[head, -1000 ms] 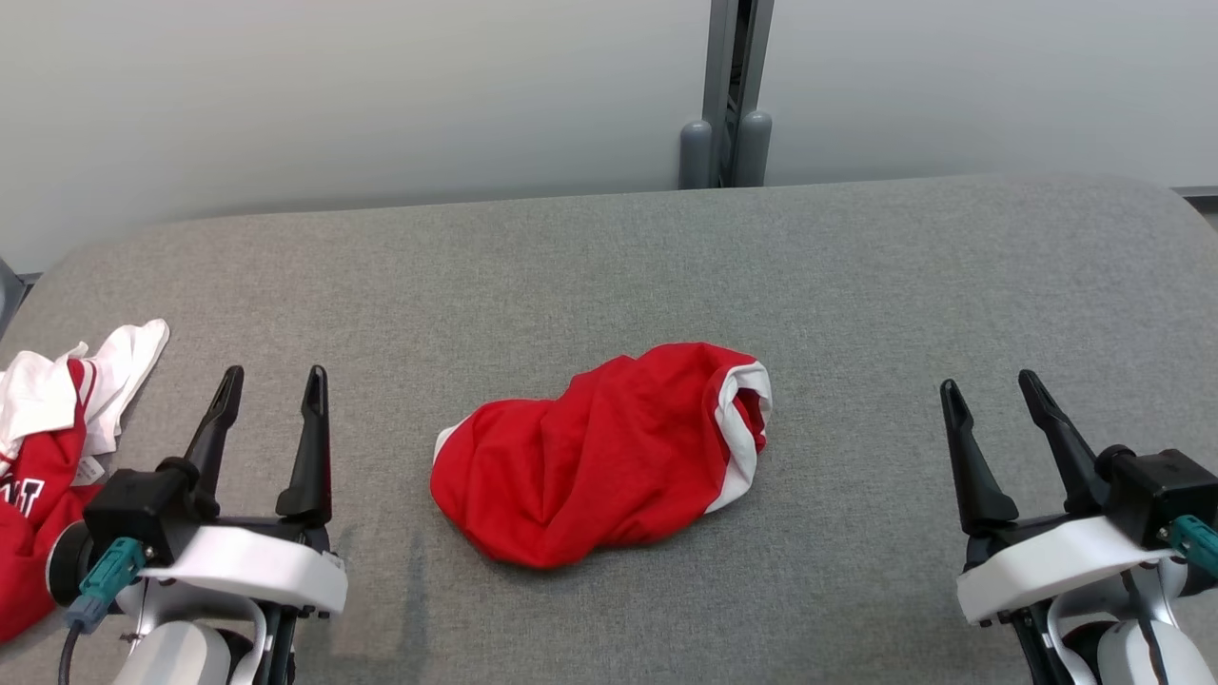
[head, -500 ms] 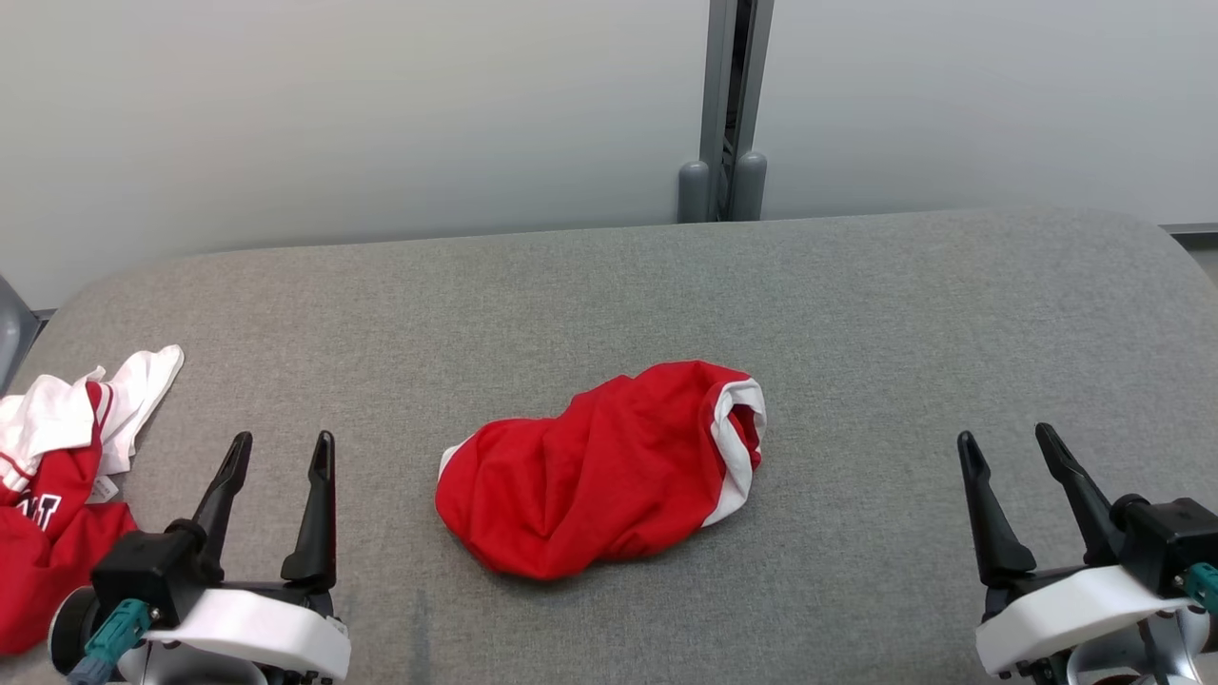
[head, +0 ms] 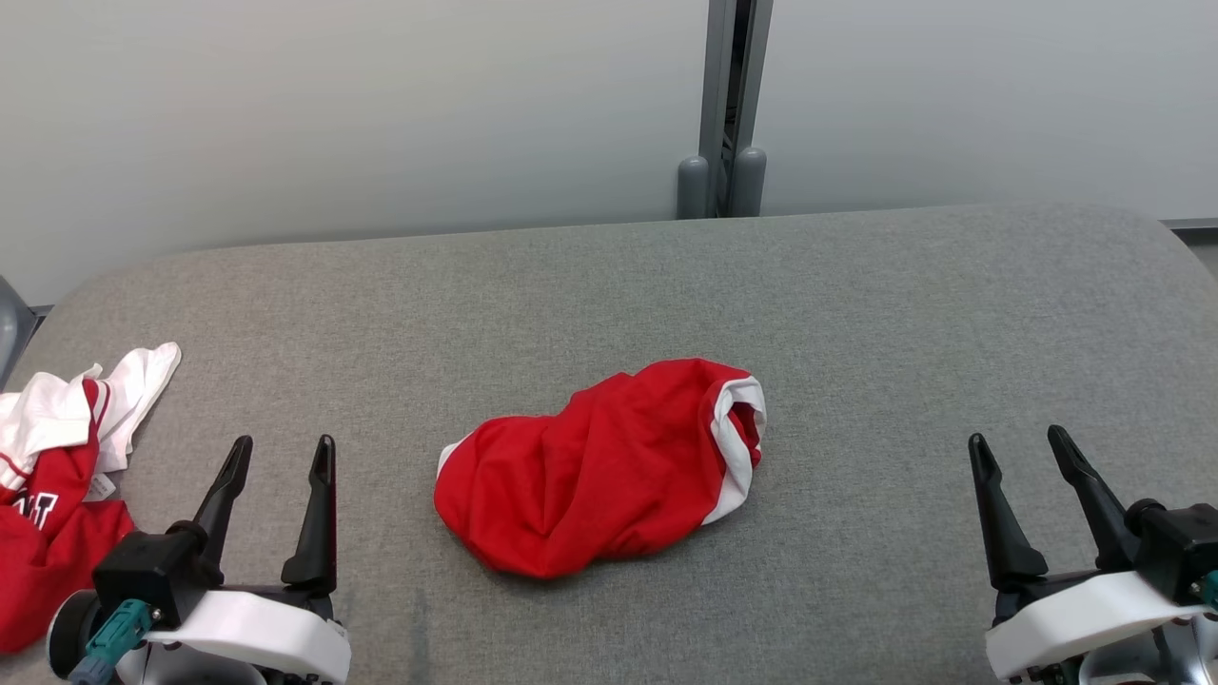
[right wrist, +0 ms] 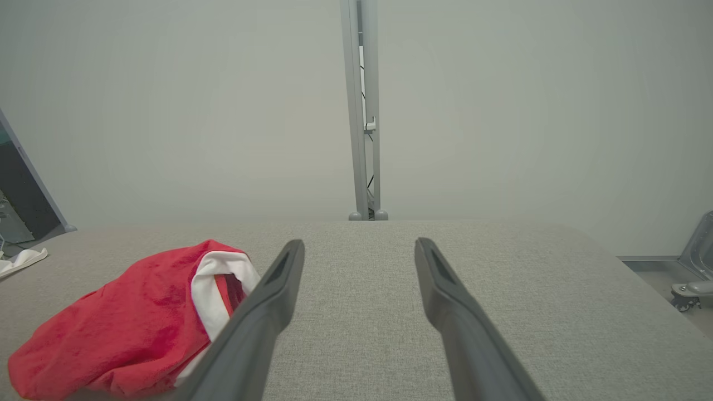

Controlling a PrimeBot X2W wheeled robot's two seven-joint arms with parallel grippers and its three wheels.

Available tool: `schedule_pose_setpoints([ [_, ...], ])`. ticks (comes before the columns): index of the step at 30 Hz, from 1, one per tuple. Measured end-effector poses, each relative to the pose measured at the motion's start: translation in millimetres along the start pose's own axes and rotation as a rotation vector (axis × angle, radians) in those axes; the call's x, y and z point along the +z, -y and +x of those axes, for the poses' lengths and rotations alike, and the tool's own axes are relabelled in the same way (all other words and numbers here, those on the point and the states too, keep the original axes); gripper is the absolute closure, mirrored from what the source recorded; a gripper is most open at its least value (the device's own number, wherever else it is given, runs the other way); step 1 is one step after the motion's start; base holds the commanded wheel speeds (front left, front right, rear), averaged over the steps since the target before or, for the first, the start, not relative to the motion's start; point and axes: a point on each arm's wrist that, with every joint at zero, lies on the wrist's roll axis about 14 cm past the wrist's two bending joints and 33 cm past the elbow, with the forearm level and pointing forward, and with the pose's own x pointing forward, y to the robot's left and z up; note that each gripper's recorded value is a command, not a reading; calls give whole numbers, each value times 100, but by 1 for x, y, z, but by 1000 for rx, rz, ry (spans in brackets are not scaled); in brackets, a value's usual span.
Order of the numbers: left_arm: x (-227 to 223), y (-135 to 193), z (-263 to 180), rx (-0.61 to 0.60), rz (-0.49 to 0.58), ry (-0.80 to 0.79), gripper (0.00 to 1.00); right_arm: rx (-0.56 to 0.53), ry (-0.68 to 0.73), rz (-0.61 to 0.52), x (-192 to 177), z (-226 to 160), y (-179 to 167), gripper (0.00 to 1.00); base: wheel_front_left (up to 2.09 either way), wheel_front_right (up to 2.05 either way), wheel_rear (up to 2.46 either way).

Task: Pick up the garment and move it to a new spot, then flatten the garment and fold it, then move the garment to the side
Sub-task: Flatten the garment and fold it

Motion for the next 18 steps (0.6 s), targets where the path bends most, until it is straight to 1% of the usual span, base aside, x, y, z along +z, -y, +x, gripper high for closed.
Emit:
schedule_pose_setpoints([
  [12, -4, -1, 1, 5, 1, -18, 0, -1, -7, 8, -2, 2, 1, 0, 0, 0, 0],
  [18, -5, 4, 4, -10, 2, -19, 0, -1, -16, 10, -6, 4, 1, 0, 0, 0, 0],
])
